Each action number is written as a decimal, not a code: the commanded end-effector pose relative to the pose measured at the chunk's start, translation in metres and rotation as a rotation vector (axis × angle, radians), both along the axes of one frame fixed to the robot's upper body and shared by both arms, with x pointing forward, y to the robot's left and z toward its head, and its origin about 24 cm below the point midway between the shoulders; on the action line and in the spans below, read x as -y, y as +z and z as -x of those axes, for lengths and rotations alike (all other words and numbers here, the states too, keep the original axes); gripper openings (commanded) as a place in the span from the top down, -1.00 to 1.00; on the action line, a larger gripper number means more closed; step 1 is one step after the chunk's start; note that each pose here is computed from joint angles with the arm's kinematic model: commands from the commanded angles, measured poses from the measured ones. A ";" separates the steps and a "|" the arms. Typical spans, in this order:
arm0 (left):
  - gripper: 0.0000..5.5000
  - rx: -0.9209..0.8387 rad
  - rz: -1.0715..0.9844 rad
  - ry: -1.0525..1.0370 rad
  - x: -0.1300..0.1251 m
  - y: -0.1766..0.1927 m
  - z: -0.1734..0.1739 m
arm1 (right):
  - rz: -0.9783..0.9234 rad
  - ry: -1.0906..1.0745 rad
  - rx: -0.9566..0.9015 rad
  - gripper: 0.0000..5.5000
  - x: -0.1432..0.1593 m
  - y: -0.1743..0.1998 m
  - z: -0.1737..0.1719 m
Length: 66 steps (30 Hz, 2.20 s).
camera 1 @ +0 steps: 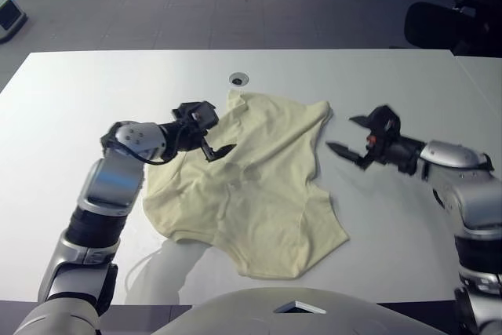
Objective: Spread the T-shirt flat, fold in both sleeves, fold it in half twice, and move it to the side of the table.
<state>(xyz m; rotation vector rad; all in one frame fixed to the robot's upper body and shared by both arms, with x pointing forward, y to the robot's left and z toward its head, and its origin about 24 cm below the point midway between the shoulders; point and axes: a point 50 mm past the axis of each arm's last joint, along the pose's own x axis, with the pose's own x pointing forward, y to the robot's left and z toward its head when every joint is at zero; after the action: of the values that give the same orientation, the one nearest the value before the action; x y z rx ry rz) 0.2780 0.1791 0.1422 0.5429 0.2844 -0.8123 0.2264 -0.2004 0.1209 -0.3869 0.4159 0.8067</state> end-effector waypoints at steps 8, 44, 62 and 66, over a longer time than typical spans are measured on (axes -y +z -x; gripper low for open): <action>-0.96 0.011 0.072 0.204 -0.042 0.019 0.005 | 0.373 0.447 -0.030 -0.96 -0.031 -0.028 0.068; -0.57 -0.617 0.384 0.451 -0.083 -0.081 0.076 | 0.256 0.099 0.300 -0.96 -0.009 0.053 0.009; 0.49 -0.612 0.310 0.460 -0.094 -0.085 0.078 | 0.293 0.033 0.292 -0.96 -0.001 0.046 -0.001; 0.77 -0.613 0.305 0.457 -0.095 -0.084 0.077 | 0.313 -0.024 0.271 -0.96 0.007 0.041 -0.004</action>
<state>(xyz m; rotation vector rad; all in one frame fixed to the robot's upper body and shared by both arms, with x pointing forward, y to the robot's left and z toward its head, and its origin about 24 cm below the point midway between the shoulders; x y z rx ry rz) 0.2052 0.2707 0.0637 -0.0808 0.7514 -0.5548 0.2285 -0.2031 0.1640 -0.7672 0.2677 0.6831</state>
